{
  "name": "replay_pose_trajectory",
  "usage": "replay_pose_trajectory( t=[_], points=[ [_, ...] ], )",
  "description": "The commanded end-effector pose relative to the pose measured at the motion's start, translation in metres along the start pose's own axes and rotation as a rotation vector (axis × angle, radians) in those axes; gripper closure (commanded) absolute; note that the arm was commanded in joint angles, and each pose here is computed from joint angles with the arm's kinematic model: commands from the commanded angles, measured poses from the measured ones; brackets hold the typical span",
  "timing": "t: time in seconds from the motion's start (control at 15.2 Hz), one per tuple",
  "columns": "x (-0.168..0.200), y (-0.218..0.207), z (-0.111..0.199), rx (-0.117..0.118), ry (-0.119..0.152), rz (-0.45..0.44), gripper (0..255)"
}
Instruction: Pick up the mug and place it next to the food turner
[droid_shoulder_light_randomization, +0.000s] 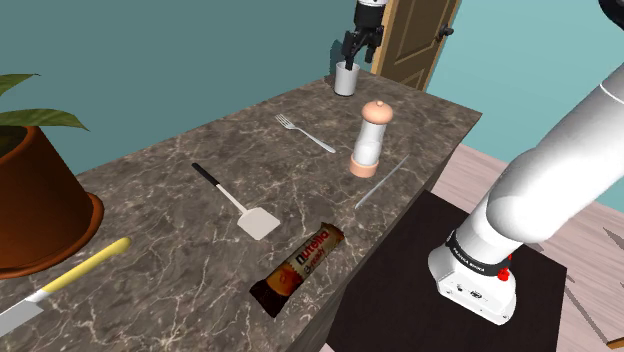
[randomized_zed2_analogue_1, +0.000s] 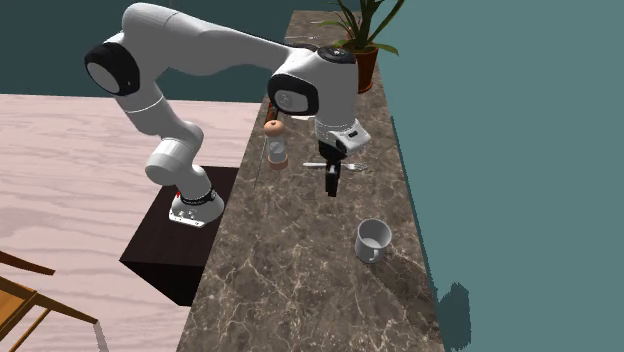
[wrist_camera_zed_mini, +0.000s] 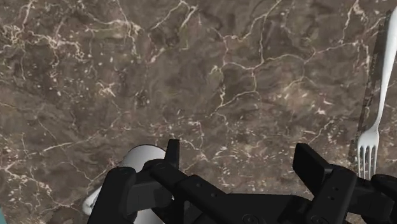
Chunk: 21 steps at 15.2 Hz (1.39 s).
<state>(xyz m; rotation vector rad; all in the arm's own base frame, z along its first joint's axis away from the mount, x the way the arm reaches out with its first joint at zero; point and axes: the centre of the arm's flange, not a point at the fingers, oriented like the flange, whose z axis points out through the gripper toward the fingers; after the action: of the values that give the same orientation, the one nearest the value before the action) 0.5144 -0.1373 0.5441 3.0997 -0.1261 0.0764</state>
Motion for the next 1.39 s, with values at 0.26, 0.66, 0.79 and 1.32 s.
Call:
replay_pose_trajectory(
  t=[0.26,0.66,0.79,1.32],
  points=[
    [0.065,0.033,0.032,-0.014,-0.013,-0.013,0],
    [0.116,0.059,0.064,-0.025,-0.024,-0.023,0],
    [0.116,0.059,0.074,-0.025,-0.024,-0.023,0],
    [0.116,0.06,0.098,-0.025,-0.024,-0.023,0]
  ],
)
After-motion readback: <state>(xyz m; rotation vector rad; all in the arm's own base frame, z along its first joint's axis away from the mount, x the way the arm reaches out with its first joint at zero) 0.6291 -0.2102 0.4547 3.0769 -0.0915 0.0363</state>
